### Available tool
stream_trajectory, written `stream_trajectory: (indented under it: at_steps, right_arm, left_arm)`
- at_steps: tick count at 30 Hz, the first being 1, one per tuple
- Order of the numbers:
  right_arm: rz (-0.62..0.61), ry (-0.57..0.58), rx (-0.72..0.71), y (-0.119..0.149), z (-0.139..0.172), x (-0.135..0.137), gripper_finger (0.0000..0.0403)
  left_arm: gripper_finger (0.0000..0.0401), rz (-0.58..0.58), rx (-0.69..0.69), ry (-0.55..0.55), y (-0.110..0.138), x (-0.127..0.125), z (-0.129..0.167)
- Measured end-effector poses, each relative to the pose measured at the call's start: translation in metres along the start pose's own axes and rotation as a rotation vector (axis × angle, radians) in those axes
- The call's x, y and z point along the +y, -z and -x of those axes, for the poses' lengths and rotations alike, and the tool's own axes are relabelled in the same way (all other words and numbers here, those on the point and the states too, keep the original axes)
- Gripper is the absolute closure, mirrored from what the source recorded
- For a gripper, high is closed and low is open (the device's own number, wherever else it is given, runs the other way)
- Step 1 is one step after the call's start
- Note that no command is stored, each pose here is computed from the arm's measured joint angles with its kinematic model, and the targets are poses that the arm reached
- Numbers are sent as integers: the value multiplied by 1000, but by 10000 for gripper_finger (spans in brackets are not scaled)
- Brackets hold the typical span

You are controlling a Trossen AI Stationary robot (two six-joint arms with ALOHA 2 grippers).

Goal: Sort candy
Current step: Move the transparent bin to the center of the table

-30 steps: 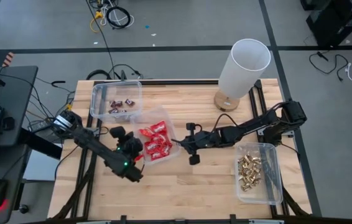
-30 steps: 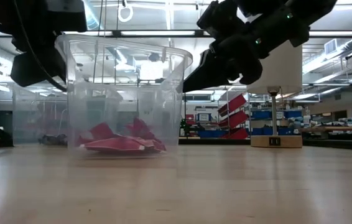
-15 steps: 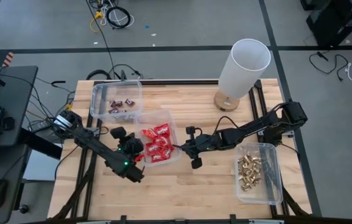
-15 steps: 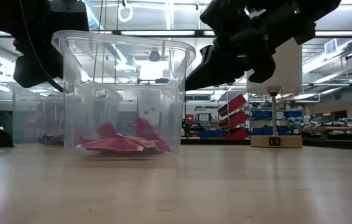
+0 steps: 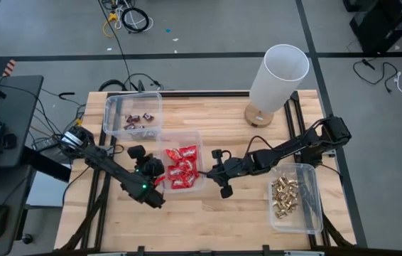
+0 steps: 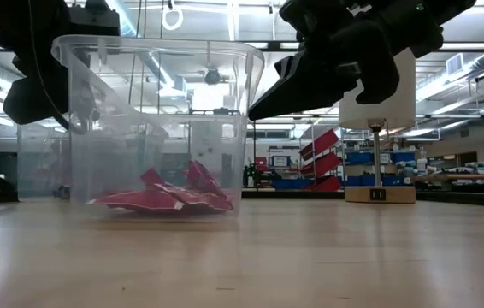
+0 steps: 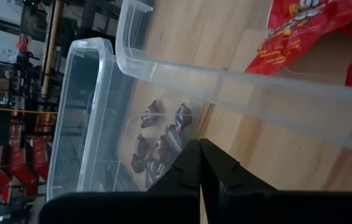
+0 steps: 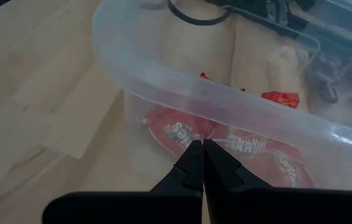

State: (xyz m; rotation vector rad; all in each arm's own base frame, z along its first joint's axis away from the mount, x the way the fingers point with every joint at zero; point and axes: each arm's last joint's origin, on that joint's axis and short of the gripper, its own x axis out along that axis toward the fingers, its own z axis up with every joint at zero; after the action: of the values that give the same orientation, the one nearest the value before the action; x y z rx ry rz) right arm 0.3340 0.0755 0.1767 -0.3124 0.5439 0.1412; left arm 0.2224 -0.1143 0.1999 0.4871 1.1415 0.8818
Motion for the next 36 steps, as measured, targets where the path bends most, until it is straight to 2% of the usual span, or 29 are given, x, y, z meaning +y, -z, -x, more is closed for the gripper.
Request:
stream_trajectory:
  at_steps: [7, 11, 16, 21, 30, 36]
  right_arm:
    - [-44, 47, 71, 6, 1, -1, 403]
    - [-79, 105, 120, 6, 9, -4, 403]
    - [-105, 129, 125, 0, 23, -8, 403]
    - [-109, 134, 88, -8, 33, -11, 403]
    - [-119, 135, 84, -9, 36, -12, 403]
    - [-117, 133, 96, -8, 36, -12, 403]
  left_arm:
    - [401, -65, 133, 11, 7, 4, 2]
    - [401, -87, 158, 66, 8, 4, 16]
    - [401, -92, 25, 148, 2, 16, 47]
    - [401, -79, -167, 137, -4, 35, 63]
    - [401, -139, -226, 138, -6, 61, 65]
    - [401, -126, -256, 85, -14, 83, 56]
